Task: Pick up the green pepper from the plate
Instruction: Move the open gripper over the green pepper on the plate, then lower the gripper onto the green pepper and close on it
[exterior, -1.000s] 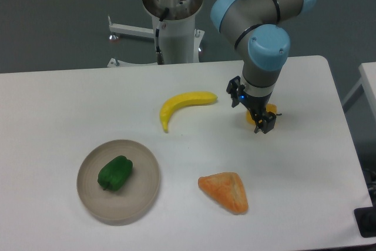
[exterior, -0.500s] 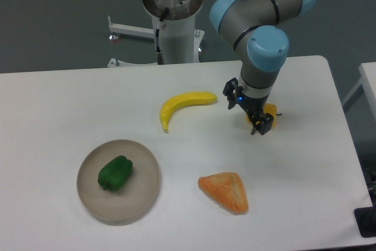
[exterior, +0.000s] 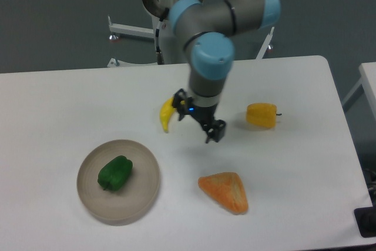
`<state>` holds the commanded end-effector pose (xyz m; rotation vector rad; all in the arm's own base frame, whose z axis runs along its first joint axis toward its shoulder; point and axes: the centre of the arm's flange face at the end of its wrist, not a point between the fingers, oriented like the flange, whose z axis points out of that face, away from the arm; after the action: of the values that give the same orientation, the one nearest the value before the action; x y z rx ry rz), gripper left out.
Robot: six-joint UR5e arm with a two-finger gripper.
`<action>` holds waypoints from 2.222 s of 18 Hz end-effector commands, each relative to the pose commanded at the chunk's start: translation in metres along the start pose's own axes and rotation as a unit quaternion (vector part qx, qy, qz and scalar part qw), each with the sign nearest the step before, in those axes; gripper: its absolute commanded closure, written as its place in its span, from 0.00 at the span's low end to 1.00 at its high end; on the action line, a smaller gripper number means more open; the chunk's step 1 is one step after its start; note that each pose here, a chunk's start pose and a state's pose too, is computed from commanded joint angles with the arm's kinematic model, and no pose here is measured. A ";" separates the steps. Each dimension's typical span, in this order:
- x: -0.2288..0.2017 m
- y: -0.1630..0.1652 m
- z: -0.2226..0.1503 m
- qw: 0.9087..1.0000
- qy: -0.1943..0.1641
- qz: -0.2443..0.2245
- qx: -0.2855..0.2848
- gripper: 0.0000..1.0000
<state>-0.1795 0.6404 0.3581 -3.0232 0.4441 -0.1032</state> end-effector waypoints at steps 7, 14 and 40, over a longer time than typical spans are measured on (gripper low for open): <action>0.029 -0.062 0.034 0.994 0.040 -0.085 0.062 0.00; 0.044 -0.079 0.057 0.991 0.051 -0.116 0.050 0.00; 0.058 -0.095 0.063 0.994 -0.018 -0.081 0.066 1.00</action>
<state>-0.0922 0.7191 0.3075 -2.9209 0.1812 -0.0859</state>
